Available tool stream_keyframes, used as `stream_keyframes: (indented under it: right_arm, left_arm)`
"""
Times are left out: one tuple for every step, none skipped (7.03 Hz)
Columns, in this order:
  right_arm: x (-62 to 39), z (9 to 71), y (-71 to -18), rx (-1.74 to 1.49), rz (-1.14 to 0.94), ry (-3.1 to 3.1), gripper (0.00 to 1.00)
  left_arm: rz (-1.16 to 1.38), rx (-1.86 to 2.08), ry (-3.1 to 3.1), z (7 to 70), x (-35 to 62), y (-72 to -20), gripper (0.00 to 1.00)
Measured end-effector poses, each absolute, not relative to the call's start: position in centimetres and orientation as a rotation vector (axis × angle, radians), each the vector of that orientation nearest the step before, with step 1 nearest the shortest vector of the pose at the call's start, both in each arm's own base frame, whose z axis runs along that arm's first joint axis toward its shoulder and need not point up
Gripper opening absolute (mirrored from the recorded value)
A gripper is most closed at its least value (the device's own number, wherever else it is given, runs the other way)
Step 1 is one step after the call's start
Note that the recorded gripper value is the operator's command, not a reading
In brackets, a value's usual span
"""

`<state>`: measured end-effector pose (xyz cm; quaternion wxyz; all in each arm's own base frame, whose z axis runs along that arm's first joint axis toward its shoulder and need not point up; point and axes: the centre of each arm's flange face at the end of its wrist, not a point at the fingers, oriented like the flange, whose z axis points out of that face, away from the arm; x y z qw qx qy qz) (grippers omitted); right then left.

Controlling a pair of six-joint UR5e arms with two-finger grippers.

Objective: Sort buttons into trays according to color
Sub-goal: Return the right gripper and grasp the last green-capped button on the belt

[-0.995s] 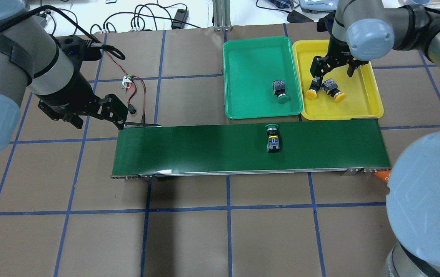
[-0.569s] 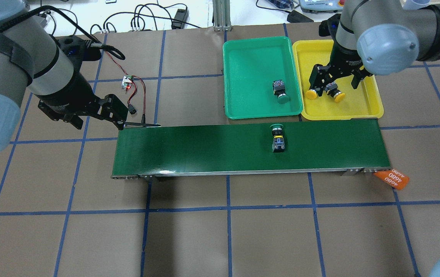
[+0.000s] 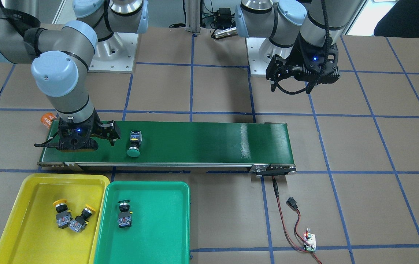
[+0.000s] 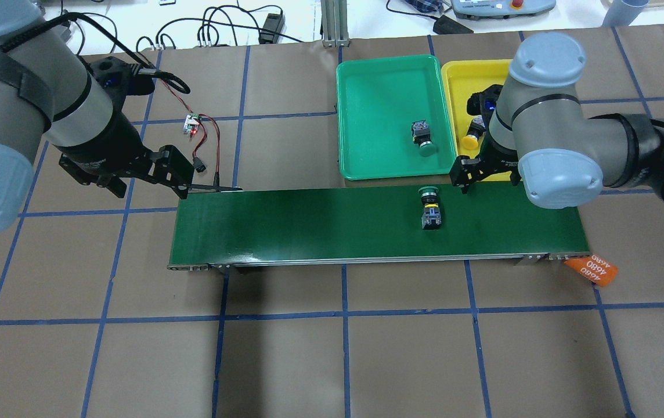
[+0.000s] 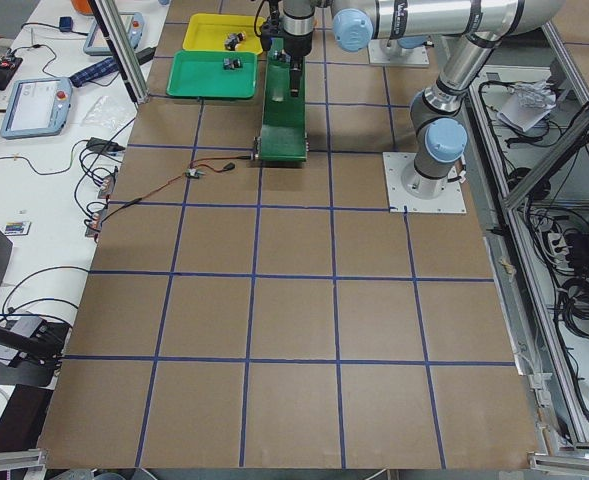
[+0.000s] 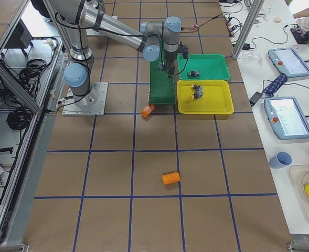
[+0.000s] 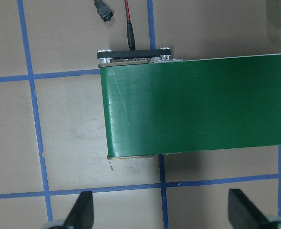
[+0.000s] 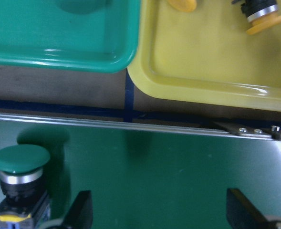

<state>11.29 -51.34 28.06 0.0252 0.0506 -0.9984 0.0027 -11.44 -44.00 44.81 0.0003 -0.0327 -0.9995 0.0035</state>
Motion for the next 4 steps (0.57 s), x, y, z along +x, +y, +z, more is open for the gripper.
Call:
stream_keyframes:
  right_arm:
    - [11.6,27.9,-50.9,0.156,0.008,-3.111,1.00]
    - [12.0,28.2,-50.4,0.165,0.011,-3.121,1.00]
    - [12.6,28.4,-50.1,0.180,0.017,-3.123,1.00]
    - [12.8,28.6,-50.0,0.190,0.019,-3.123,1.00]
  left_arm:
    - [0.020,-0.103,-3.140,44.6,-11.4,-44.0,1.00]
    - [0.025,-0.101,-3.140,44.5,-11.4,-44.1,1.00]
    - [0.029,-0.098,-3.140,44.5,-11.4,-44.1,1.00]
    - [0.032,-0.098,-3.140,44.4,-11.4,-44.2,1.00]
